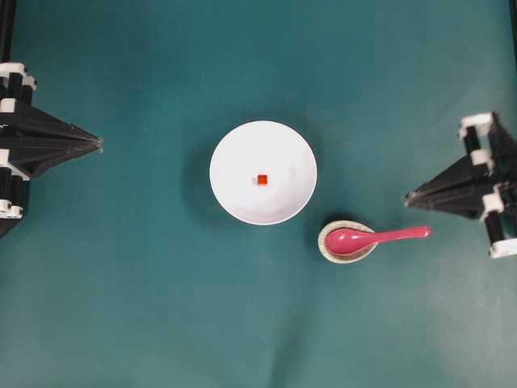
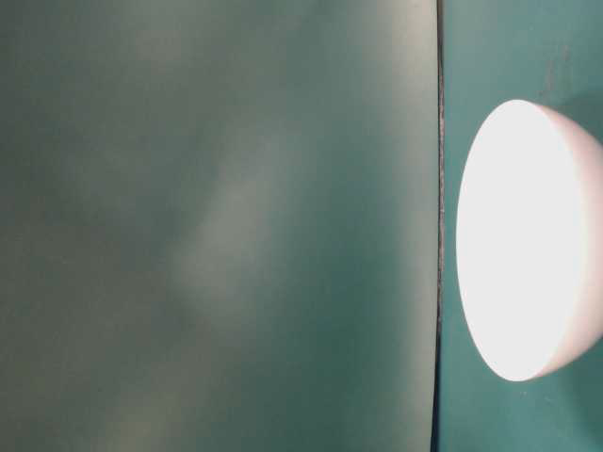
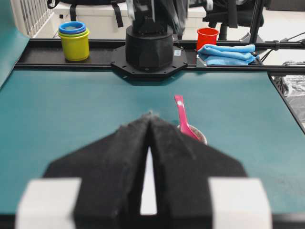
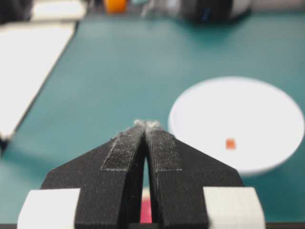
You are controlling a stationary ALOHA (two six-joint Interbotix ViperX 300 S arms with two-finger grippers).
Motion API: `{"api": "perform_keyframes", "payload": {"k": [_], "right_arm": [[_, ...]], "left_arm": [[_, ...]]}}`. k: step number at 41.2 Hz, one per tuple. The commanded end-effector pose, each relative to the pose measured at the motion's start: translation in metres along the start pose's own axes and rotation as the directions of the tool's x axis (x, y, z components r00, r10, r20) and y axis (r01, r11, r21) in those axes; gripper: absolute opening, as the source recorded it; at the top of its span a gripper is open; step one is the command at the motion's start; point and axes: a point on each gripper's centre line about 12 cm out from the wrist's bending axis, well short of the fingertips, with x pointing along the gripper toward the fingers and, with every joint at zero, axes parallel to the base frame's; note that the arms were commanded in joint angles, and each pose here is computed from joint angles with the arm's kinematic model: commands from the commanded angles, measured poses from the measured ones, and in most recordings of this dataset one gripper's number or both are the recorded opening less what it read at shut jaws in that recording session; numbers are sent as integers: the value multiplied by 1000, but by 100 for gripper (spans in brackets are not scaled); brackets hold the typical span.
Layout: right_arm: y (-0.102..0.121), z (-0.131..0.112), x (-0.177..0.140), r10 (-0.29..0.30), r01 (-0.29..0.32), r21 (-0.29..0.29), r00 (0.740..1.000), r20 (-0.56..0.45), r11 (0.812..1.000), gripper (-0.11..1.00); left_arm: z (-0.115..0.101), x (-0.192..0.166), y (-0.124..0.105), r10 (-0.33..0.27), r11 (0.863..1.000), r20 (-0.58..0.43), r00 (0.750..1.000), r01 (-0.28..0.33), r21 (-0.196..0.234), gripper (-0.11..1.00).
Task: Grip the spoon and scoop the red block from the bowl with right arm.
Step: 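Move the right gripper toward the pink spoon handle, then close the right gripper on the spoon handle and lift it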
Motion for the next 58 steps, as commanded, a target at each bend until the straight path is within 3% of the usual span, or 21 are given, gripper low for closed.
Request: {"api": "perform_keyframes", "payload": {"k": [1,6,8,16,26,40,58], "right_arm": [[0,-11,5,-3,4,38,1000,-25,999,8],[3,-37,6,11,-5,67,996,-88,998,36],[5,-46,6,19,-11,72,994,-109,997,41],[6,-85,-2,26,-14,95,991,-128,995,39],[-5,-113,-12,-43,55,94,991,-127,994,39],[-2,-133,-5,-43,65,87,972,-233,994,39],[1,-140,-6,-30,56,88,960,-278,995,39]], "left_arm": [[12,2,-1,-4,1000,32,999,4,-3,0],[9,4,-1,-4,1000,18,1000,4,-6,0],[8,4,-1,-4,1000,12,1000,4,-6,0],[6,4,-1,-4,1000,2,1000,4,-6,0],[6,5,-1,-4,1000,-2,1000,4,-8,0],[6,5,-1,-4,1000,-2,1000,4,-6,0],[6,5,-1,-4,1000,-3,1000,4,-6,0]]}}
